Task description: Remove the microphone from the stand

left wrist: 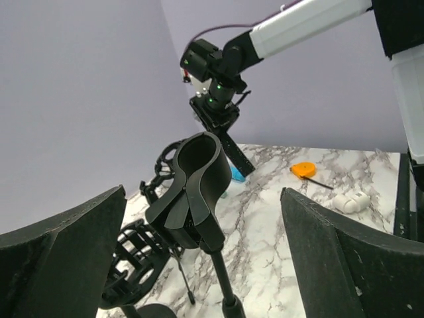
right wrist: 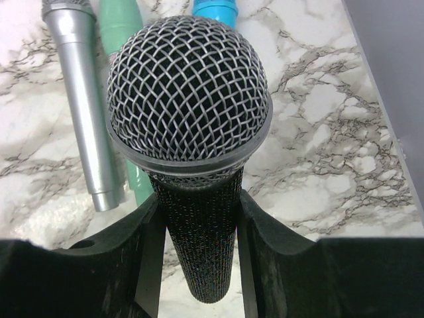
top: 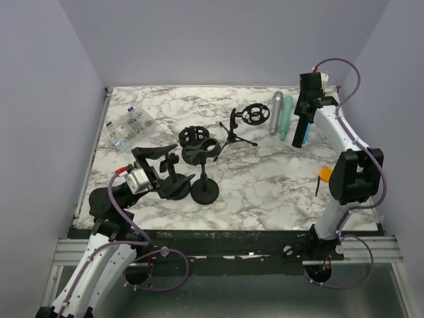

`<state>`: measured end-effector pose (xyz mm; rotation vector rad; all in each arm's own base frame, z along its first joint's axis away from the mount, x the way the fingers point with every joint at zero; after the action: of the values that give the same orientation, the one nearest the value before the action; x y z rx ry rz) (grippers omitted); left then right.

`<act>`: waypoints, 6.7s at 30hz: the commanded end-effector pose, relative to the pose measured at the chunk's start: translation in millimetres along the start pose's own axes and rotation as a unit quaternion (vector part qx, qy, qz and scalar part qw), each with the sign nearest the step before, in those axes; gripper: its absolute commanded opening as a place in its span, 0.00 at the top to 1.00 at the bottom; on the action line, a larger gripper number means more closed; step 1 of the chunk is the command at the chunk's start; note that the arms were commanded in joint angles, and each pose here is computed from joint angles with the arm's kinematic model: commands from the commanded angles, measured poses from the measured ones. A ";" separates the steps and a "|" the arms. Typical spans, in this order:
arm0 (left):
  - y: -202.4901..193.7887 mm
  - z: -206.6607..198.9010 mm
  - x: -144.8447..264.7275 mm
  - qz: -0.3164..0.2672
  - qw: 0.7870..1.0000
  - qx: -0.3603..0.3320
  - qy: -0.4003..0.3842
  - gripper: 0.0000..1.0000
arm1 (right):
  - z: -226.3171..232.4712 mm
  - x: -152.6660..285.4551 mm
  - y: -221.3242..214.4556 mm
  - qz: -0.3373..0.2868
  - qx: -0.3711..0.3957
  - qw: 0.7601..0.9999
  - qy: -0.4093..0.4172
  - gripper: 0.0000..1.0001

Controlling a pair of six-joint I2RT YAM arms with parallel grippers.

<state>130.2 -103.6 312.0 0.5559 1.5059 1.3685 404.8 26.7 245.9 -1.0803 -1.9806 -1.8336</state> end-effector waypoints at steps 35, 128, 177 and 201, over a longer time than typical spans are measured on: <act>31.8 1.1 12.0 -0.028 0.993 -0.014 0.117 0.01 | 25.1 -156.1 -6.4 0.089 -0.024 0.996 0.003 0.90; 80.2 18.6 -9.2 0.102 0.934 0.192 0.285 0.01 | 108.0 317.1 -102.9 0.036 -0.237 0.710 0.662 0.00; 41.1 24.3 14.7 0.057 0.959 0.025 0.278 0.02 | 174.5 239.3 -199.6 0.142 -0.144 0.836 0.510 0.14; 37.1 24.7 14.0 0.059 0.960 0.023 0.272 0.01 | 128.3 289.3 -109.1 -0.057 -0.076 0.863 0.497 0.00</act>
<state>133.8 -69.7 347.2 0.3155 1.9857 1.6682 169.3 279.0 285.6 0.0283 -1.0370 -1.9688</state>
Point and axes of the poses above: each gripper's point midway between its finger pads, its own x axis back along the fingers, its own z axis along the line the jaws close on, y = z × x, the point moved 10 cm from there along x, back along the fingers, and after that the axes turned 6 degrees about x, right-handed, at the moved point
